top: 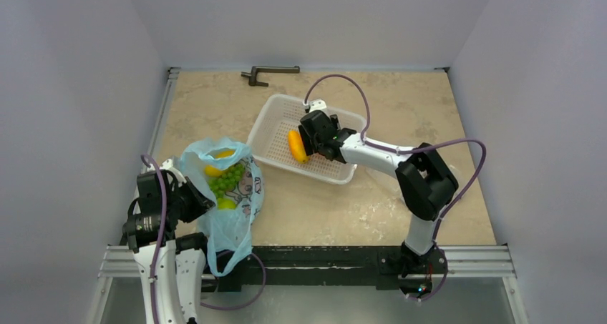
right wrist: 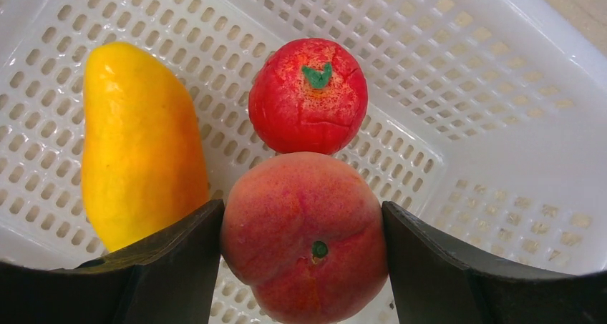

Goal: Take the fake fruits out of the plastic bag
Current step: Place the fake fruit in the bin, then take out the fake fruit from the plastic bag, then place the fake fruit in the bin, then take out the fake fruit from the plastic bag.

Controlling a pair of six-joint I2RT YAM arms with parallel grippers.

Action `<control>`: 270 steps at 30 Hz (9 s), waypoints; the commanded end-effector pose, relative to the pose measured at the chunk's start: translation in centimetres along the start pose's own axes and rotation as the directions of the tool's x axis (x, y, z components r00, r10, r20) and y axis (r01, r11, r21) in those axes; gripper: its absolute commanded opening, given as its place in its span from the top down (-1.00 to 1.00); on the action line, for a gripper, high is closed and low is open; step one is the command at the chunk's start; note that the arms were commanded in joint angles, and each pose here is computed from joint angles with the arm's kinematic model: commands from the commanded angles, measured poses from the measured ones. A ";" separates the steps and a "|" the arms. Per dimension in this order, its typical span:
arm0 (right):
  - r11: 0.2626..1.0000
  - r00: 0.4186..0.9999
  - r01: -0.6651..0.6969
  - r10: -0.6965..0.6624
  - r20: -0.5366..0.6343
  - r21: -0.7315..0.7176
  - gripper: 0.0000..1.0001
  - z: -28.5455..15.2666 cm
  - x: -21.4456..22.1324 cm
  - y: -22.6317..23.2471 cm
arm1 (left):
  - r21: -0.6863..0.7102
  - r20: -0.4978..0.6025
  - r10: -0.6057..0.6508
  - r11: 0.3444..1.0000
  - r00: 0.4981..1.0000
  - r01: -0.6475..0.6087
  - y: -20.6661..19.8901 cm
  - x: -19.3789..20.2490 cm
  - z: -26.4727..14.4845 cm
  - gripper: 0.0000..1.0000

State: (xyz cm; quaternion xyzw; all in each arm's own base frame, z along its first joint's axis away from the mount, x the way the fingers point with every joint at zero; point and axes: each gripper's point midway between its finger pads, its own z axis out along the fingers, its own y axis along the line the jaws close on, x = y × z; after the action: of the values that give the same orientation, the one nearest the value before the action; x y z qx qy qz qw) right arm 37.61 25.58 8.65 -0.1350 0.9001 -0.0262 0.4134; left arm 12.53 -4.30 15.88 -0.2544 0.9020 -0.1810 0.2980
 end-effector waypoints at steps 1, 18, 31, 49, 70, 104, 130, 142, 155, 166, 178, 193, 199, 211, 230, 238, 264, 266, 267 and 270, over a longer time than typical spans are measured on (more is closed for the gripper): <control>0.998 0.996 -0.062 0.061 0.060 0.017 0.47 -0.3 -2.9 -0.7 | 0.014 0.019 -0.003 1.000 1.000 0.002 -0.2 -0.5 0.2 1.00; 0.994 0.994 -0.062 0.070 0.087 -0.092 -0.86 -3.1 -5.1 0.2 | 0.010 0.018 -0.005 1.000 1.000 0.004 -0.2 -0.5 0.2 1.00; 0.633 0.916 0.119 0.227 0.330 -0.765 -0.76 -21.3 -8.1 11.9 | 0.010 0.016 -0.006 1.000 1.000 0.006 -0.2 -0.5 0.2 1.00; 0.320 0.949 0.083 0.263 0.172 -0.944 0.21 -26.9 -3.8 24.9 | 0.005 0.015 -0.009 1.000 1.000 0.009 -0.1 -0.5 0.2 1.00; 0.791 0.970 0.108 0.050 0.239 -0.602 0.40 -11.5 -1.9 30.5 | 0.004 0.015 -0.011 1.000 1.000 0.011 -0.1 -0.5 0.2 1.00; 0.864 0.945 0.243 -0.108 0.308 -0.442 0.11 -1.8 2.7 34.2 | -0.001 0.008 -0.016 1.000 1.000 0.016 0.0 -0.4 0.3 1.00; 0.739 0.898 0.250 0.065 0.435 -0.626 1.00 -16.4 -7.0 29.3 | -0.003 0.023 -0.015 1.000 1.000 0.015 0.0 -0.5 0.2 1.00; 0.397 0.878 0.341 0.188 0.439 -0.852 1.00 -28.1 -7.3 27.1 | 0.000 0.024 -0.014 1.000 1.000 0.014 0.0 -0.5 0.2 1.00; 0.216 0.818 0.515 0.167 0.551 -0.830 1.00 -34.7 -5.7 22.3 | 0.006 0.028 -0.010 1.000 1.000 0.010 -0.1 -0.5 0.1 1.00; 0.870 0.787 0.106 0.222 0.576 -0.481 1.00 -23.1 -9.3 8.8 | 0.036 0.034 0.005 0.999 0.999 -0.006 -0.6 -0.6 0.0 1.00; 0.992 0.944 0.015 0.028 0.328 -0.126 1.00 -11.8 -7.3 0.9 | 0.041 0.047 0.009 0.999 0.999 -0.011 -0.6 -0.6 -0.1 1.00; 0.905 0.922 0.386 -0.368 -0.123 0.181 1.00 -8.7 -0.1 -4.0 | 0.037 0.042 0.006 0.999 0.999 -0.008 -0.6 -0.5 0.0 1.00; 0.852 0.867 0.489 -0.451 -0.212 0.188 0.83 -7.4 2.2 -4.3 | 0.041 0.036 0.008 0.999 0.999 -0.009 -0.6 -0.5 0.0 1.00; 0.863 0.875 0.482 -0.463 -0.141 0.153 -0.08 -6.5 0.5 -1.2 | 0.038 0.040 0.007 0.999 0.999 -0.008 -0.6 -0.5 0.0 1.00; 0.277 0.887 0.420 0.075 0.455 -0.864 -0.08 -29.9 -6.0 18.4 | 0.263 0.037 -0.034 0.965 0.999 0.023 -6.8 -5.0 -1.3 1.00; 0.300 0.948 0.296 0.022 0.317 -0.907 0.26 -25.5 -5.4 22.4 | 0.302 0.050 0.035 0.952 0.998 -0.048 -8.7 -6.0 -4.1 1.00; 0.556 0.944 0.329 -0.180 0.275 -0.764 0.33 -15.9 -1.2 29.5 | 0.162 -0.067 0.018 0.987 0.998 -0.007 -2.3 1.4 0.3 1.00; 0.561 0.944 0.330 -0.196 0.265 -0.759 0.33 -15.3 -1.0 29.9 | 0.161 -0.062 0.017 0.987 0.998 -0.007 -2.2 1.4 0.4 1.00; 0.563 0.942 0.335 -0.208 0.263 -0.756 0.32 -14.9 -0.9 30.0 | 0.162 -0.061 0.018 0.987 0.998 -0.008 -2.2 1.4 0.4 1.00; 0.537 0.926 0.373 -0.260 0.272 -0.757 0.22 -14.3 0.0 30.5 | 0.165 -0.049 0.020 0.986 0.999 -0.012 -2.3 1.2 0.4 1.00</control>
State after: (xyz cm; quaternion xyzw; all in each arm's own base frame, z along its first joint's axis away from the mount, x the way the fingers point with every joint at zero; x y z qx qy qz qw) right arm 19.27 53.38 11.78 -0.4552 0.7591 0.3206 0.3374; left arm 12.23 -7.26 15.95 -0.2239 0.8962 -0.2651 0.2764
